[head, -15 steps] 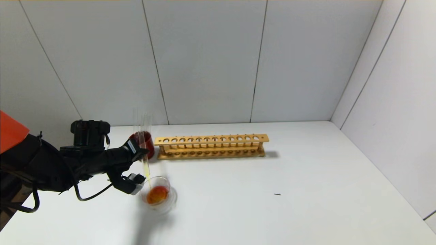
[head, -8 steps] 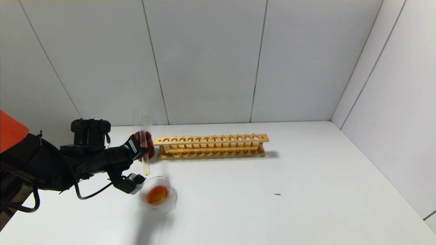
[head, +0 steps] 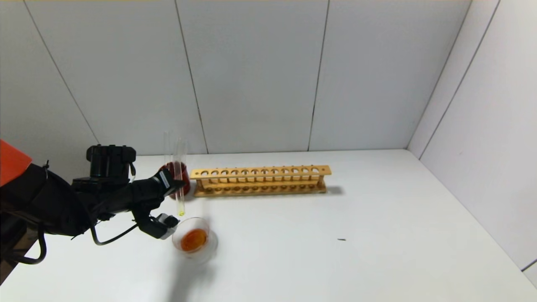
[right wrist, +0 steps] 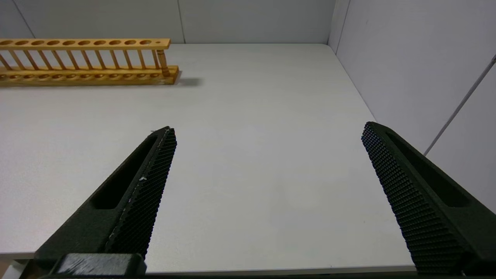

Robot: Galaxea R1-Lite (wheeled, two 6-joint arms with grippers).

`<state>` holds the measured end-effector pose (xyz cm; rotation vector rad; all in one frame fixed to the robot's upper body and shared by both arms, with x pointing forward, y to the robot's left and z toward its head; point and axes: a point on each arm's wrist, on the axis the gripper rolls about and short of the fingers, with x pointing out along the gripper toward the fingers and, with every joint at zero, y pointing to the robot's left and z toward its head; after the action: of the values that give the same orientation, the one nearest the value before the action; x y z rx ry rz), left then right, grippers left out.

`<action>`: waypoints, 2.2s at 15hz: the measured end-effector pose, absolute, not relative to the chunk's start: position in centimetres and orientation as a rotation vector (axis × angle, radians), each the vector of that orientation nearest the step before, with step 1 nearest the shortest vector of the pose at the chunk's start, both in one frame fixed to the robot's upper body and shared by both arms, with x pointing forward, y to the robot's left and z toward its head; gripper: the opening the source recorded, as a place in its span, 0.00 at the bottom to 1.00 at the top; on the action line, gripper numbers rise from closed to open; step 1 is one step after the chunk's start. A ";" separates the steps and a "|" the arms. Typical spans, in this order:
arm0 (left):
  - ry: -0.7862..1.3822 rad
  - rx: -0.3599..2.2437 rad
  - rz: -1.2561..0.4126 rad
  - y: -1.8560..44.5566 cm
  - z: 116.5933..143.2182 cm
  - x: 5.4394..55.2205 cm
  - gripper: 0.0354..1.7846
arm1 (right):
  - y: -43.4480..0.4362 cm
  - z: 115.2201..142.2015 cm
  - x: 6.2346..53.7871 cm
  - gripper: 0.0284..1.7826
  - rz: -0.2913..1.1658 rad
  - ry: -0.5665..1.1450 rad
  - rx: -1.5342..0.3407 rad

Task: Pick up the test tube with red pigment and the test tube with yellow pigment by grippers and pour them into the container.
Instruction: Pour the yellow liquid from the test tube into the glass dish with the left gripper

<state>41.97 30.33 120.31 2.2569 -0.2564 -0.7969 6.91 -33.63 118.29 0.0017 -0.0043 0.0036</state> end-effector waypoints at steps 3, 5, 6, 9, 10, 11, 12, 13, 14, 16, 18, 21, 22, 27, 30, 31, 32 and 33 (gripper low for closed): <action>-0.279 2.289 -0.796 30.2 120.6 41.6 0.15 | -33.6 118.3 6.9 0.98 0.004 -0.004 0.002; -0.300 2.325 -0.788 30.2 120.8 41.5 0.15 | -33.6 118.3 6.9 0.98 0.004 -0.004 0.002; -0.307 2.334 -0.786 30.2 120.9 41.4 0.15 | -33.6 118.3 6.9 0.98 0.004 -0.004 0.002; -0.309 2.338 -0.788 30.2 121.0 41.0 0.15 | -33.6 118.3 6.9 0.98 0.004 -0.004 0.002; -0.314 2.344 -0.787 30.1 121.1 40.8 0.15 | -33.6 118.3 6.9 0.98 0.004 -0.004 0.002; -0.325 2.353 -0.787 30.0 121.2 40.7 0.15 | -33.6 118.3 6.9 0.98 0.004 -0.004 0.002; -0.334 2.357 -0.787 29.9 121.2 40.7 0.15 | -33.6 118.3 6.9 0.98 0.004 -0.004 0.001; -0.345 2.361 -0.787 29.8 121.4 40.5 0.15 | -33.6 118.3 6.9 0.98 0.004 -0.004 0.002; -0.357 2.376 -0.785 29.7 121.5 40.4 0.15 | -33.6 118.3 6.9 0.98 0.004 -0.004 0.002; -0.392 2.423 -0.778 29.6 121.8 40.1 0.15 | -33.6 118.3 6.9 0.98 0.004 -0.004 0.002; -0.399 2.434 -0.776 29.6 121.9 40.0 0.15 | -33.6 118.3 6.9 0.98 0.004 -0.004 0.002; -0.416 2.467 -0.775 29.5 122.0 39.9 0.15 | -33.6 118.3 6.9 0.98 0.004 -0.004 0.002; -0.419 2.474 -0.775 29.5 122.0 39.9 0.15 | -33.6 118.3 6.9 0.98 0.004 -0.004 0.002; -0.446 2.518 -0.759 29.4 122.2 39.7 0.15 | -33.6 118.3 6.9 0.98 0.004 -0.004 0.002; -0.462 2.548 -0.740 29.4 122.7 39.6 0.15 | -33.6 118.3 6.9 0.98 0.004 -0.004 0.002; -0.466 2.554 -0.735 29.4 122.8 39.5 0.15 | -33.6 118.3 6.9 0.98 0.004 -0.004 0.002; -0.469 2.559 -0.731 29.4 122.9 39.5 0.15 | -33.6 118.3 6.9 0.98 0.004 -0.004 0.002; -0.470 2.560 -0.730 29.4 122.9 39.4 0.15 | -33.6 118.3 6.9 0.98 0.004 -0.004 0.002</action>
<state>39.45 29.37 122.91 2.5596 -0.4697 -0.7295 6.91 -33.63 118.29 0.0017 -0.0038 0.0036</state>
